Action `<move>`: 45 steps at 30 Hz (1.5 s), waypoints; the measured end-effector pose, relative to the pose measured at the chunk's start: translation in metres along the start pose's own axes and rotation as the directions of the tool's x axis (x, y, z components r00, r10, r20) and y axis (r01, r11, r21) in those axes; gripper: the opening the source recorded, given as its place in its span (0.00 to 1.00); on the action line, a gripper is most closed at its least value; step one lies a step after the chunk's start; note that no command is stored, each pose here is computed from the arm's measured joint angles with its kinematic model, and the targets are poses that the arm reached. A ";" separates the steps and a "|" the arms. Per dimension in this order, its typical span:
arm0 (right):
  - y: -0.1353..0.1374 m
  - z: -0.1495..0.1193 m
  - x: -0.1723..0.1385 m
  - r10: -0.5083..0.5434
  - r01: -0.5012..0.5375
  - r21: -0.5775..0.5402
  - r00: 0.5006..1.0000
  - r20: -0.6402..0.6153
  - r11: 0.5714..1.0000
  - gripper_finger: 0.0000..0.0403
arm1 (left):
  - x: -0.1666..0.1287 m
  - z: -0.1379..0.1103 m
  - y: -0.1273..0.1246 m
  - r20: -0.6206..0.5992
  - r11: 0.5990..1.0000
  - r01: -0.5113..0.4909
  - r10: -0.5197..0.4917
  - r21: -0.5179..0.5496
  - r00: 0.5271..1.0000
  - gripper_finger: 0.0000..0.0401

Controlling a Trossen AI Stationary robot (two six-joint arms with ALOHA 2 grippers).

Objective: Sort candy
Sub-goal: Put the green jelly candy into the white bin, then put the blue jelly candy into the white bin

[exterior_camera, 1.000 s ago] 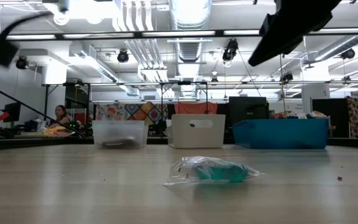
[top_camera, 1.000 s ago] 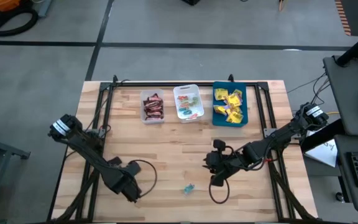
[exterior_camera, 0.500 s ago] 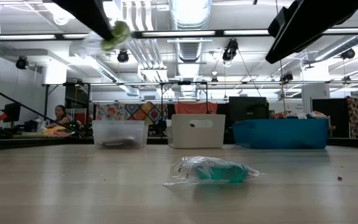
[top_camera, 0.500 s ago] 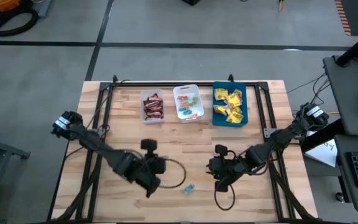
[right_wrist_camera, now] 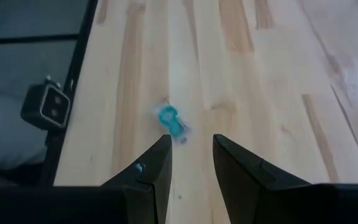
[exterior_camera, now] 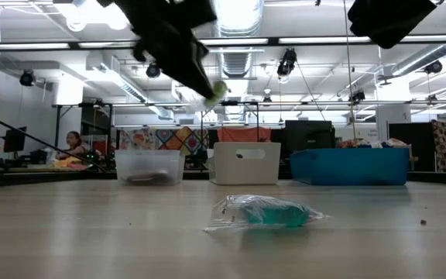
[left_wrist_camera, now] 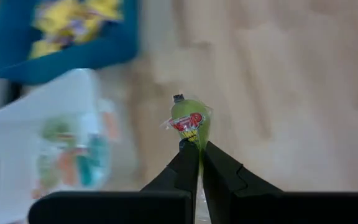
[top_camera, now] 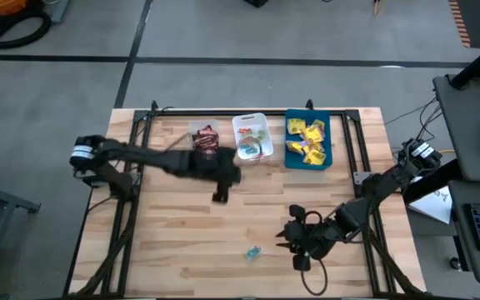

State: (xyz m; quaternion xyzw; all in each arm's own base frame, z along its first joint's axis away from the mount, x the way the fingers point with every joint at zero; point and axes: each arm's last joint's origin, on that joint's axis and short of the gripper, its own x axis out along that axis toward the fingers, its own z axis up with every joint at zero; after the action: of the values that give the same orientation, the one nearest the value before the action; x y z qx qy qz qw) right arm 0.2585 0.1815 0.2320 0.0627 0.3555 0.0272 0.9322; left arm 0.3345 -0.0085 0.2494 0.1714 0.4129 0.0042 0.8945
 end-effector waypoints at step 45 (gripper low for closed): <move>0.000 0.003 0.000 -0.050 0.047 0.053 0.997 0.060 0.998 0.27 | 0.078 -0.034 0.188 -0.164 0.882 -0.228 0.175 -0.413 0.971 0.33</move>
State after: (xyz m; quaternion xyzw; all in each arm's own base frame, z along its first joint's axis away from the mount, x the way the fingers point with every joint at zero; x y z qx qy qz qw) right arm 0.2606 0.1812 0.2342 0.0788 0.3288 -0.0065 0.9411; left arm 0.3861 0.1905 0.2302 0.0120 0.4355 0.1983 0.8780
